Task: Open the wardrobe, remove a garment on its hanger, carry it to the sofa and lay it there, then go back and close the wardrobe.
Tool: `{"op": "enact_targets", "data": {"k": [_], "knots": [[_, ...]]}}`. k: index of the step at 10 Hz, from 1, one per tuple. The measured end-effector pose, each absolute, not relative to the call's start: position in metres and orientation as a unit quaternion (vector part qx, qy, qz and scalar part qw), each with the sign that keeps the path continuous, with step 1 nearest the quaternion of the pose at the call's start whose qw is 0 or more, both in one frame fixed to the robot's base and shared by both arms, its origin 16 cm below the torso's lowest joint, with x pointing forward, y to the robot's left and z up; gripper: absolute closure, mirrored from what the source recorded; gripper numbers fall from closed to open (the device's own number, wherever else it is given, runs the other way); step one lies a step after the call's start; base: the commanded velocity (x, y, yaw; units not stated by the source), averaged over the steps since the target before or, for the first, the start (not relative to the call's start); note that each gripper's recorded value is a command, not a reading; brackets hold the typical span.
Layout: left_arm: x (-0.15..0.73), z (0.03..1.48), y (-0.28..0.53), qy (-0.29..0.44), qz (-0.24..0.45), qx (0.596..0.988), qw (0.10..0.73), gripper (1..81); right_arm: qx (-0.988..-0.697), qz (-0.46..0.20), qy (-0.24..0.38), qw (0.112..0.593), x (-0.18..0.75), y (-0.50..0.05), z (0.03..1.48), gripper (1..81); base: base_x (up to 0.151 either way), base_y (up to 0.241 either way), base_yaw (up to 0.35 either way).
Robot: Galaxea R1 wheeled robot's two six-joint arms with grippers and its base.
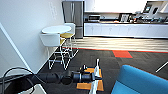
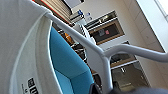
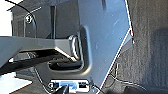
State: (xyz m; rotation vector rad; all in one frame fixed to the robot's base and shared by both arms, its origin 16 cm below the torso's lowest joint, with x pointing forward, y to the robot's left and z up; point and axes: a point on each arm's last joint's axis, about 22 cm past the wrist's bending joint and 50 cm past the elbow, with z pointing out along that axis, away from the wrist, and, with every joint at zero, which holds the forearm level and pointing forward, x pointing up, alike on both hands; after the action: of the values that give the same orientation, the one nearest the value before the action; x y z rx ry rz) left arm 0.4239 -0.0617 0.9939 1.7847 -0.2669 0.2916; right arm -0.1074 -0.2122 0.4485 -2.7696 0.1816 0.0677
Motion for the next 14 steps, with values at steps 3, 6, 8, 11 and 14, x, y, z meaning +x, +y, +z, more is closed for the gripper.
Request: {"op": "enact_targets", "data": {"k": [3,6,8,11,14], "knots": [[0.422,0.995,-0.053,-0.116,0.13,0.774,0.609,81.1,-0.982,0.025,0.063,0.175,-0.109,-0.208,0.444,1.0,0.0,0.0,-0.337],[0.421,0.996,-0.05,-0.117,0.13,0.774,0.609,81.1,-0.983,0.024,0.061,0.171,-0.109,-0.208,0.442,1.0,0.0,0.0,-0.339],[0.42,0.997,-0.051,-0.119,0.131,0.773,0.609,81.1,-0.983,0.024,0.059,0.174,-0.109,-0.203,0.442,1.0,0.0,0.0,-0.339],[0.421,0.995,-0.047,-0.12,0.136,0.774,0.607,81.1,-0.983,0.022,0.054,0.176,-0.109,-0.2,0.443,1.0,0.0,0.0,-0.34],[0.417,0.998,-0.048,-0.124,0.135,0.772,0.609,81.1,-0.983,0.019,0.053,0.177,-0.108,-0.199,0.443,1.0,0.0,0.0,-0.348]]}}
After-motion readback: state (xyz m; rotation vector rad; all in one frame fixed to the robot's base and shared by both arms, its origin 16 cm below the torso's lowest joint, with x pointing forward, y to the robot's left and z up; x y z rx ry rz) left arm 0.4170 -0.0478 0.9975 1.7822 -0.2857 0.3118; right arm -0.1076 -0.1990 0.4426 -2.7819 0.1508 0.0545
